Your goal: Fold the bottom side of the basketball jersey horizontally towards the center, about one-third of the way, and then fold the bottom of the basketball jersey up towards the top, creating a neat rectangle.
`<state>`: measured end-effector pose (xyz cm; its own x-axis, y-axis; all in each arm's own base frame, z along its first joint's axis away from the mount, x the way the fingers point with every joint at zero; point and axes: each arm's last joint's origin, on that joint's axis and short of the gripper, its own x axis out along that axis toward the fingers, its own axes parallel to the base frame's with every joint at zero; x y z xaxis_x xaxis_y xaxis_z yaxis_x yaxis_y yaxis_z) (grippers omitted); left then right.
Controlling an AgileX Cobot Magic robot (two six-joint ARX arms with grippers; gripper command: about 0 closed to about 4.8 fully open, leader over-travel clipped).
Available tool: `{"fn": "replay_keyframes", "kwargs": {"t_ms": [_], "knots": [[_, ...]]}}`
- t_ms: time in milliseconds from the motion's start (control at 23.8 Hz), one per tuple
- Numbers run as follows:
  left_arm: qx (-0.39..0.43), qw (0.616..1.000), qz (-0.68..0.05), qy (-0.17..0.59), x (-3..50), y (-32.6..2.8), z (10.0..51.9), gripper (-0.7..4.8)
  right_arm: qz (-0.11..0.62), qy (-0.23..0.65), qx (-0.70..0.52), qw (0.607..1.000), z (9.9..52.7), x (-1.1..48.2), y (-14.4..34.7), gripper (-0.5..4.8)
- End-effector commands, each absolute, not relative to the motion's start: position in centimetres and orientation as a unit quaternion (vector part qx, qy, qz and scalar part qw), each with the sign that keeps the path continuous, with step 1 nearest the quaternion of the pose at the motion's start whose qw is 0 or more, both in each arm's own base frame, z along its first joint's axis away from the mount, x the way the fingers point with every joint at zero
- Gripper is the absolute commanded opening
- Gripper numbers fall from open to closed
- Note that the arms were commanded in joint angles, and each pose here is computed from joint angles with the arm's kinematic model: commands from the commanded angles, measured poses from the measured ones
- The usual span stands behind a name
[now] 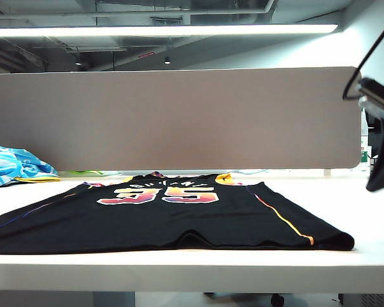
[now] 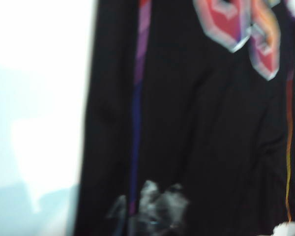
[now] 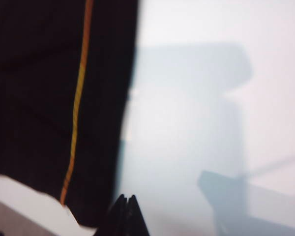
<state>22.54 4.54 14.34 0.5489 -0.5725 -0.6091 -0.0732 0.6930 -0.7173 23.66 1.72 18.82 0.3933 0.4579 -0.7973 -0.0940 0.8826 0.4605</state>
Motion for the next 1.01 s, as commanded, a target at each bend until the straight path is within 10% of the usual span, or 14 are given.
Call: {"fn": "replay_keyframes", "kwargs": {"t_ms": [42, 295, 1010], "knots": [[-0.341, 0.797, -0.158, 0.472, 22.1, 4.5, 13.8, 1.71, 0.181, 0.538, 0.155, 0.809, 18.7, 23.3, 1.7, -0.05], [-0.333, 0.787, -0.133, 0.502, 21.6, 4.5, 13.5, 1.88, 0.178, 0.561, 0.158, 0.793, 18.5, 22.8, 1.7, 1.16], [-0.197, 0.797, -0.111, 0.560, 22.1, 4.5, 18.1, 2.16, 0.182, 0.570, 0.150, 0.787, 18.0, 22.9, 1.7, 1.42]]}}
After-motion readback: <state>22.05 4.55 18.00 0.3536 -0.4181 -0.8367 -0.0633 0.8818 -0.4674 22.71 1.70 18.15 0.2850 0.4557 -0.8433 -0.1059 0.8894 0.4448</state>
